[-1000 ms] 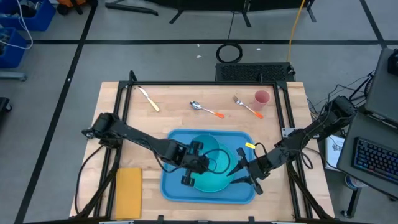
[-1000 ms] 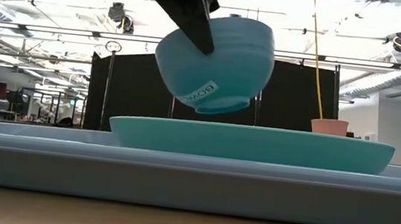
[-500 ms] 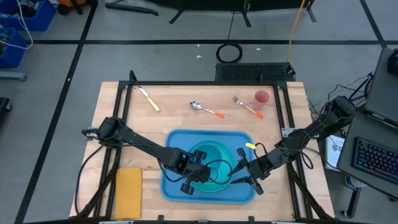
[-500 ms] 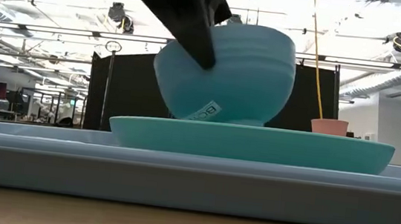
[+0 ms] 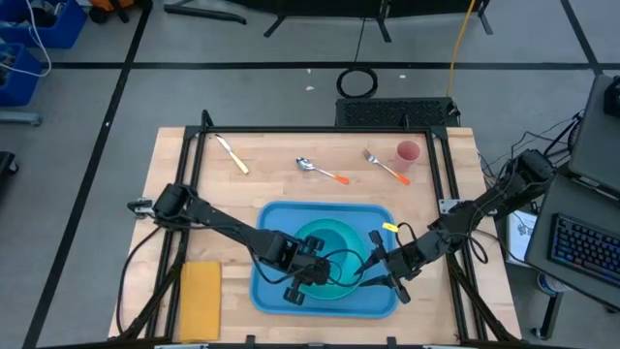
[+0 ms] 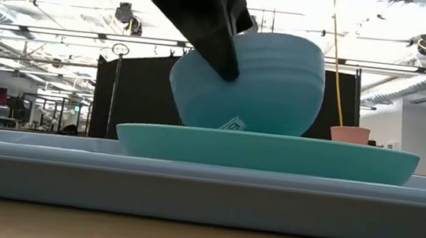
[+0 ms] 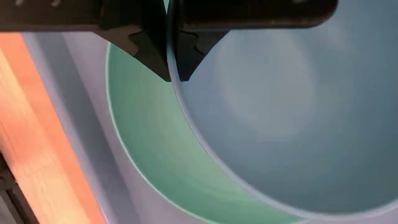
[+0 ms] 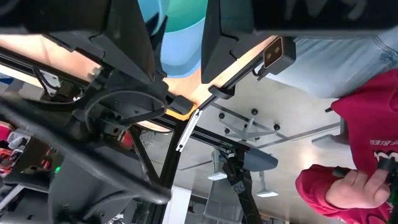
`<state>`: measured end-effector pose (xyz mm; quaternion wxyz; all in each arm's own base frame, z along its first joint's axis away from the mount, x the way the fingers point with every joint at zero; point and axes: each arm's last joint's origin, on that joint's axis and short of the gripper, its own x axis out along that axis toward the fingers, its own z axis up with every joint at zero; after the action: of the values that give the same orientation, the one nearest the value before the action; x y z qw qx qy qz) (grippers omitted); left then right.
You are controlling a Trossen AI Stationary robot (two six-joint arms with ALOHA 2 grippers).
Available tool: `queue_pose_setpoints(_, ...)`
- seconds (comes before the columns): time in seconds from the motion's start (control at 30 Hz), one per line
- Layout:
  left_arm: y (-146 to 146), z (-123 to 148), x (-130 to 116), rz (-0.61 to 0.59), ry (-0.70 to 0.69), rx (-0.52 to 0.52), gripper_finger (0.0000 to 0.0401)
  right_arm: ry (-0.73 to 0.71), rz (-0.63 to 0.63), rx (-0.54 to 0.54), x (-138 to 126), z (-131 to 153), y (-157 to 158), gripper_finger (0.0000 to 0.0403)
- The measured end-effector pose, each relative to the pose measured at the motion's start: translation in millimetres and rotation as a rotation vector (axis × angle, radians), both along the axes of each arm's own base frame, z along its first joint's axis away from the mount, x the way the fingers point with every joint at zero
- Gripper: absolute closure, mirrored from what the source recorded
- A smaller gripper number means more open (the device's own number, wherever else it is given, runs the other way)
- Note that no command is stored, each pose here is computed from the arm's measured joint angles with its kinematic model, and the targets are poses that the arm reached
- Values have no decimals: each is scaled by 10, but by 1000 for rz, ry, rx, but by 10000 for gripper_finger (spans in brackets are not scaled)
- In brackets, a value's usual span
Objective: Set up tray
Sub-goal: Put the blue bowl on the green plate
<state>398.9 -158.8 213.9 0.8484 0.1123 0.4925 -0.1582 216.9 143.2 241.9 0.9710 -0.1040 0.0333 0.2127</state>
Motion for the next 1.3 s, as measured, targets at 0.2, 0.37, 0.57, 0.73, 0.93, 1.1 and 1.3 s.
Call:
queue_pose_setpoints(0.2,-20,-61,26,-16,12,-30,395,0,0,0,0,-1,0,282)
queue_pose_setpoints(0.37,-1,-101,39,-5,23,-18,395,1,0,0,0,-2,0,282)
queue_pose_setpoints(0.57,9,-100,45,7,21,-21,391,2,0,-1,1,-3,0,282)
queue_pose_setpoints(0.73,2,-98,47,8,26,-45,365,3,0,-1,0,-3,0,282)
queue_pose_setpoints(0.93,-1,-98,47,4,26,-47,371,4,0,-3,0,-6,0,282)
queue_pose_setpoints(1.1,-2,-91,60,6,9,-46,381,7,0,-4,-1,-9,0,282)
queue_pose_setpoints(1.3,-19,-68,93,0,-29,-70,369,8,1,-4,-1,-9,1,282)
